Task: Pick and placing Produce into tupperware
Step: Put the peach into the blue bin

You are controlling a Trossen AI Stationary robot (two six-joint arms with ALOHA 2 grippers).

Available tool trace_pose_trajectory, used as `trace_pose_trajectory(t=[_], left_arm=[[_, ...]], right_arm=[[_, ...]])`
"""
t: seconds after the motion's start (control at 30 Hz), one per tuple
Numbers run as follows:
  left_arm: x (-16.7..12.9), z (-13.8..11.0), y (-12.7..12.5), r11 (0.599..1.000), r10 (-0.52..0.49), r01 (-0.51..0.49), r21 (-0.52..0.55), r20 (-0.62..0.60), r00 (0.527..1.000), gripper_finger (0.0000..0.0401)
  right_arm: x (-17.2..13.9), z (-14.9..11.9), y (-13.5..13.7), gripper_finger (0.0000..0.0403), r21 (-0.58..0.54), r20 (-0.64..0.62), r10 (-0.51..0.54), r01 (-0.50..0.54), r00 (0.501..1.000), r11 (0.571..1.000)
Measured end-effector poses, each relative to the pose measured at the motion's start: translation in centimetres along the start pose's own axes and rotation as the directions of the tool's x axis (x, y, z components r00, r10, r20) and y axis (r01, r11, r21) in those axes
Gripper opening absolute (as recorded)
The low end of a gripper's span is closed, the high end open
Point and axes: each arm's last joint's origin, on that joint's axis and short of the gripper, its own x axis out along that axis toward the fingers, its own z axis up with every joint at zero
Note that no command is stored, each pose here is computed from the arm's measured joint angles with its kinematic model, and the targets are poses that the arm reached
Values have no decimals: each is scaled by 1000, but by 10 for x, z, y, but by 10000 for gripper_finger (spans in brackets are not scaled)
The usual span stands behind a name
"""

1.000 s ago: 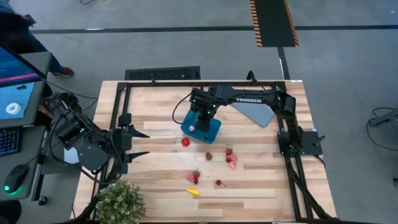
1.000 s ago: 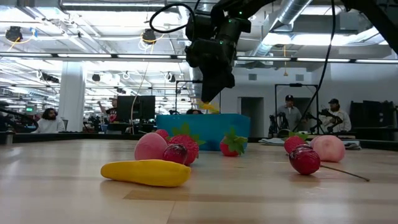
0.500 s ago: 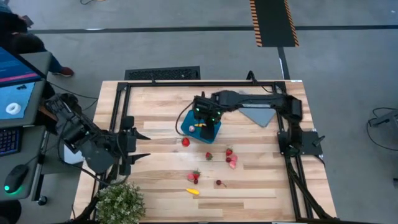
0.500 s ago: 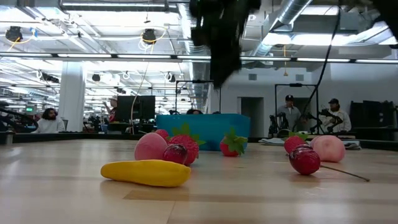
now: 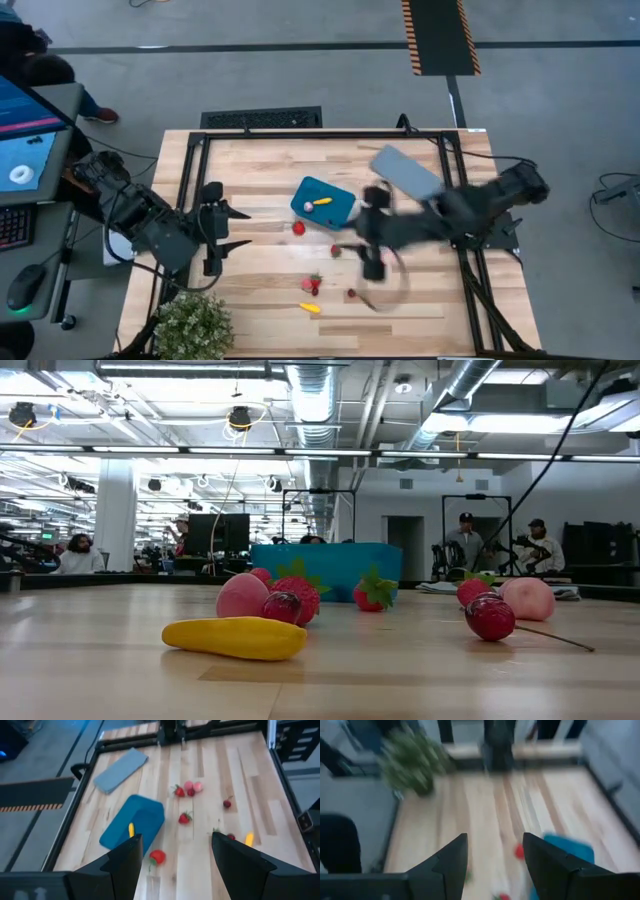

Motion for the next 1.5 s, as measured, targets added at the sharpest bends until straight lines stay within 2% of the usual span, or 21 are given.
trace_pose_trajectory(t=[0.07, 0.23, 0.5, 0.7, 0.87, 1.0, 1.07, 1.33, 1.5], left_arm=[[1, 2, 0, 1000, -21, 21, 8, 10, 1000, 228], [18, 5, -4, 1000, 2, -1, 21, -30, 1000, 228], [90, 12, -24, 993, -4, 27, 116, -187, 982, 228], [146, 2, -36, 988, -16, 68, 139, -350, 937, 228], [183, -9, -49, 983, -39, 113, 142, -445, 895, 228], [208, -15, -62, 976, -116, 188, 106, -474, 873, 228], [220, -18, -70, 969, -165, 232, 82, -485, 859, 228], [263, -47, -92, 946, -231, 322, 44, -607, 760, 228], [284, -60, -102, 928, -267, 371, 33, -635, 725, 228]], right_arm=[[-18, 0, 21, 207, -7, 86, -11, 12, 996, 1000], [-37, -15, 65, 198, -34, 152, -79, 85, 985, 996], [-33, -37, 108, 186, -48, 161, -108, 117, 981, 992], [-40, -53, 134, 180, -48, 167, -79, 88, 983, 995], [-57, -61, 146, 177, -36, 207, -75, 85, 975, 996], [-66, -66, 153, 176, -41, 226, -73, 84, 971, 996], [-68, -67, 154, 175, -46, 225, -68, 80, 972, 996], [-68, -67, 154, 175, -45, 226, -67, 79, 972, 996], [-68, -67, 154, 175, -36, 226, -65, 75, 972, 997]])
